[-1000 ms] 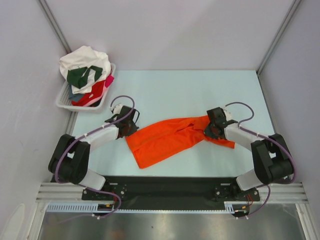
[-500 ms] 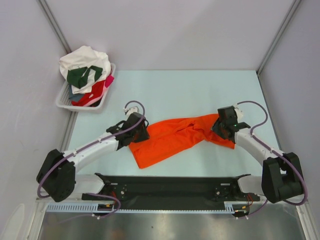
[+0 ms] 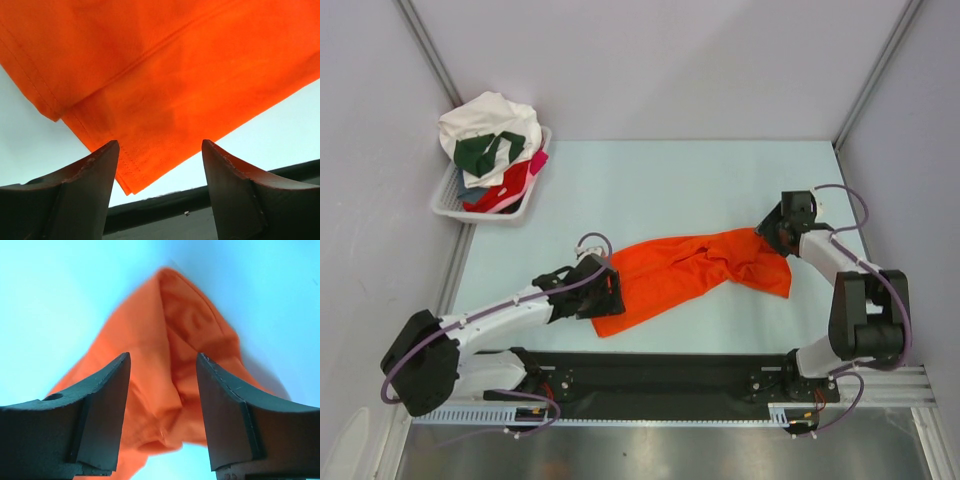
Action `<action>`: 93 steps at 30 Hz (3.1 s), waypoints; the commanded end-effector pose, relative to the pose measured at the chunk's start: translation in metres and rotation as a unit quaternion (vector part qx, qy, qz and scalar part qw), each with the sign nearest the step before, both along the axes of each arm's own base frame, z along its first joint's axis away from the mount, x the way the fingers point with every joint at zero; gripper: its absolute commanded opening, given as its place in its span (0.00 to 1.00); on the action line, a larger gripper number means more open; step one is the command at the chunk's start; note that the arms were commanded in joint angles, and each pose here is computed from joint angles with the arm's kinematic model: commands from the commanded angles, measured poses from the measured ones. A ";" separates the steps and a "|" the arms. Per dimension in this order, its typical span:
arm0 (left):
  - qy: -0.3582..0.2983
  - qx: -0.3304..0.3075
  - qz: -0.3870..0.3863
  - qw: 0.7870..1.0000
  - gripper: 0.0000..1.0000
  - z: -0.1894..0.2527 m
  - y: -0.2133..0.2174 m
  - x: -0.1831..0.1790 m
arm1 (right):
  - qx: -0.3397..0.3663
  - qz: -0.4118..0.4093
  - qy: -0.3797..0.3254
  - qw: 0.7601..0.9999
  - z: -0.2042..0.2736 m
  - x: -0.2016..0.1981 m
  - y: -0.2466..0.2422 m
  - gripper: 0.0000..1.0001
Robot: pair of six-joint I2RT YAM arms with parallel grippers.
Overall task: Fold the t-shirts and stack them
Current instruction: Fold the tshirt
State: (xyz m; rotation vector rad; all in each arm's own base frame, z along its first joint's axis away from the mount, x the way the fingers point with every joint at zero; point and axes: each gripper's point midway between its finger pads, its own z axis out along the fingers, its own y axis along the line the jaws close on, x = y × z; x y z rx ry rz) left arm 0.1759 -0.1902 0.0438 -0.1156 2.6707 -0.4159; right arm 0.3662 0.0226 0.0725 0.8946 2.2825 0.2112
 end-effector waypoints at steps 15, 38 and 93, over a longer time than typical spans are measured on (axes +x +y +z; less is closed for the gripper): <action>0.072 0.021 0.003 0.997 0.75 -0.036 0.014 -0.036 | 0.035 0.022 -0.008 0.999 -0.033 0.060 0.007 0.60; 0.079 0.057 0.090 0.991 0.00 -0.056 0.075 -0.046 | 0.029 0.014 -0.015 0.999 -0.042 0.081 -0.013 0.00; -0.028 -0.010 0.219 0.975 0.00 0.005 0.109 0.039 | 0.044 -0.006 -0.069 0.997 0.029 -0.087 0.006 0.62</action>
